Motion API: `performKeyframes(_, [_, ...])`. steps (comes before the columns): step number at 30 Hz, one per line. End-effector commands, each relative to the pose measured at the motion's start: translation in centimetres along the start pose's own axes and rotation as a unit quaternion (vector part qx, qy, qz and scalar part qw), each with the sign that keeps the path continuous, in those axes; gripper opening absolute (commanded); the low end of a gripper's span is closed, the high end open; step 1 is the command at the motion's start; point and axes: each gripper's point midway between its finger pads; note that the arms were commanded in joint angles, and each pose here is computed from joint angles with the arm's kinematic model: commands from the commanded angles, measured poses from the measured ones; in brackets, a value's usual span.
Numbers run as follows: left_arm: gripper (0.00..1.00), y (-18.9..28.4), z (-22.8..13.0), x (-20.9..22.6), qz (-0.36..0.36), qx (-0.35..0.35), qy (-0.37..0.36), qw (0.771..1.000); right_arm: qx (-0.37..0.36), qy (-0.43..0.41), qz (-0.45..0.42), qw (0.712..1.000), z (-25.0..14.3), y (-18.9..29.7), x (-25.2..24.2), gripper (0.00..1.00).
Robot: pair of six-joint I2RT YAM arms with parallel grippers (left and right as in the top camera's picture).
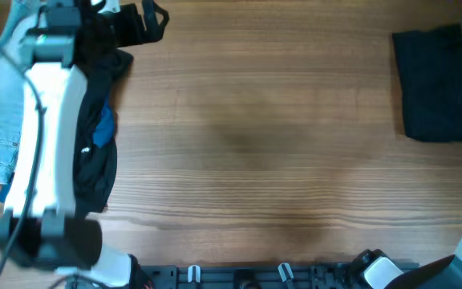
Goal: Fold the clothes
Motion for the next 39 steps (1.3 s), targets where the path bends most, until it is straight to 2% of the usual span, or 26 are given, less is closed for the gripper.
performKeyframes(1, [1.0, 5.2, 0.3, -5.1, -0.036, -0.034, -0.116, 0.992, 0.126, -0.005, 0.215, 0.968, -4.1, 1.7, 7.6, 1.0])
performKeyframes(5, [1.0, 7.1, -1.8, -7.4, -0.039, -0.015, -0.167, 0.985, 0.162, 0.041, 0.315, 0.934, -5.3, 4.1, 11.3, 0.99])
performKeyframes(9, [1.0, 7.0, -3.7, -7.3, -0.03, 0.021, -0.161, 0.986, 0.114, 0.119, 0.322, 0.932, -3.6, 4.9, 13.2, 0.99])
performKeyframes(13, [1.0, 6.8, -4.4, -7.0, -0.027, 0.037, -0.152, 0.987, 0.056, 0.133, 0.26, 0.955, -0.5, 4.1, 13.1, 1.0])
performKeyframes(16, [1.0, 6.8, -3.8, -6.4, -0.006, 0.027, -0.125, 0.992, 0.015, 0.06, 0.1, 0.993, 1.7, 1.9, 8.1, 0.99])
performKeyframes(18, [1.0, 6.8, -3.3, -5.6, 0.019, 0.017, -0.098, 0.995, -0.015, -0.003, -0.004, 1.0, 2.5, 1.4, 4.5, 1.0])
performKeyframes(19, [1.0, 6.8, -3.1, -5.1, 0.034, 0.013, -0.086, 0.996, -0.023, -0.002, -0.017, 1.0, 2.7, 1.3, 4.2, 1.0])
performKeyframes(21, [1.0, 6.9, -2.7, -4.2, 0.062, 0.004, -0.06, 0.996, -0.029, 0.016, -0.019, 0.999, 2.8, 0.8, 4.7, 1.0])
performKeyframes(24, [1.0, 7.0, -2.3, -3.5, 0.083, -0.007, -0.039, 0.996, -0.031, 0.09, -0.028, 0.995, 2.8, -0.1, 6.3, 1.0])
performKeyframes(27, [1.0, 7.0, -2.2, -3.5, 0.083, -0.011, -0.031, 0.996, -0.037, 0.186, -0.067, 0.98, 3.1, -0.9, 8.1, 1.0])
performKeyframes(31, [1.0, 7.0, -2.4, -3.5, 0.084, -0.007, -0.029, 0.996, -0.009, 0.268, -0.087, 0.96, 2.6, -1.3, 11.2, 1.0])
performKeyframes(34, [1.0, 7.0, -2.7, -3.4, 0.086, -0.002, -0.029, 0.996, 0.036, 0.273, -0.069, 0.959, 0.5, -1.0, 13.3, 0.99])
performKeyframes(39, [1.0, 7.1, -3.4, -3.2, 0.09, 0.014, -0.026, 0.996, 0.086, 0.226, -0.047, 0.969, -2.4, 0.7, 15.3, 1.0])
Point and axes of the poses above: each gripper's point midway between its finger pads, its own y axis back along the fingers, its own x axis along the line the jaws close on, z = x × y, and after that the axes turned 2 degrees about y, right-handed
